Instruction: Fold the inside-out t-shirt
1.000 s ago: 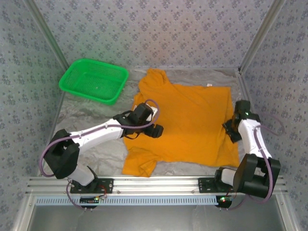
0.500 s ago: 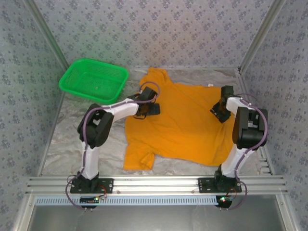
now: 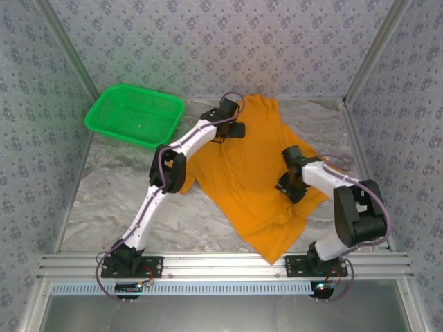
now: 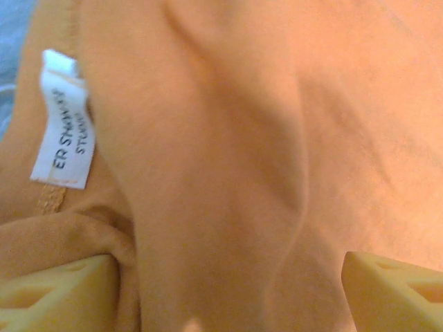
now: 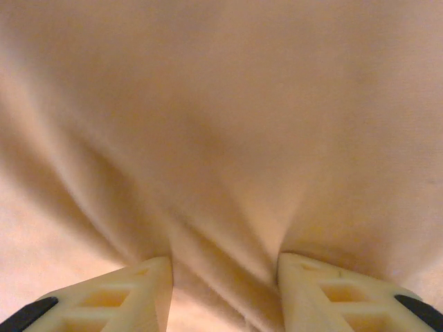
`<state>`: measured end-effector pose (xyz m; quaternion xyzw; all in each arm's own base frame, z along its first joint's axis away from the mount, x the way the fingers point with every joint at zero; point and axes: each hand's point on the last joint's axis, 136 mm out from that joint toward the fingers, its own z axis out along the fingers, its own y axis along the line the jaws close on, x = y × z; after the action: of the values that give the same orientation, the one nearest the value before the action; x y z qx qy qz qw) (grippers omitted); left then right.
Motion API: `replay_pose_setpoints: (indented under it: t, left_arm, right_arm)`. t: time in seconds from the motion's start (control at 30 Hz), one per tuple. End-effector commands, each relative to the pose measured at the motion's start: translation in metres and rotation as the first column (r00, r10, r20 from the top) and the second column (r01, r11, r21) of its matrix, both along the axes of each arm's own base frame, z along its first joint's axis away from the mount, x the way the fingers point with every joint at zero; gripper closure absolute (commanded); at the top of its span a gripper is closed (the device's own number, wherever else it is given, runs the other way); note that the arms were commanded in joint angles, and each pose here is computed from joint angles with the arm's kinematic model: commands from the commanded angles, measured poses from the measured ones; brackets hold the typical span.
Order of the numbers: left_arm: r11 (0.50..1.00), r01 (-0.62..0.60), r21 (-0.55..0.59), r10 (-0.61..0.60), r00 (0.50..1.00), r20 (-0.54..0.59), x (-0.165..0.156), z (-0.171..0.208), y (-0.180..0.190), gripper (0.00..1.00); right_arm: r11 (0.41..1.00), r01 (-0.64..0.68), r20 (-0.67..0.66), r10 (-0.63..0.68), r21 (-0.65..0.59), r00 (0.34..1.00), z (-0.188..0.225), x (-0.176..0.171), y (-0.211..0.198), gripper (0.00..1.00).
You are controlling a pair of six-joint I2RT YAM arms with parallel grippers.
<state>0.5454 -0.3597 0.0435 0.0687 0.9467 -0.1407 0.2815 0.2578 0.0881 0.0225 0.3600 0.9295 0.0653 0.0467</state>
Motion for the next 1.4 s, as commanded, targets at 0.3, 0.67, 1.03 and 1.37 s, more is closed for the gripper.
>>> replay_pose_setpoints:
  t: [0.3,0.67,1.03,1.37]
  left_arm:
    - [0.977,0.207,-0.046,-0.203,0.976,0.078,-0.014,0.07,-0.014,0.12]
    - [0.994,-0.099,0.051,0.102,0.993,-0.061,-0.091,0.065,0.089,0.13]
    - [0.962,-0.228,0.149,0.253,0.952,-0.176,-0.083,-0.024,0.118,0.14]
    - [0.999,0.011,0.046,-0.004,0.988,-0.154,-0.026,-0.036,0.018,0.14]
  right_arm:
    - [0.978,-0.204,0.077,0.201,0.041,0.977,0.044,-0.017,0.092,0.47]
    - [0.986,-0.103,0.175,0.125,-0.13,0.977,0.045,0.056,-0.033,0.4]
    - [0.989,0.026,-0.091,-0.04,-0.148,0.995,-0.016,-0.026,-0.068,0.46]
    - [0.998,0.048,-0.192,-0.054,-0.036,0.98,-0.024,-0.103,-0.003,0.57]
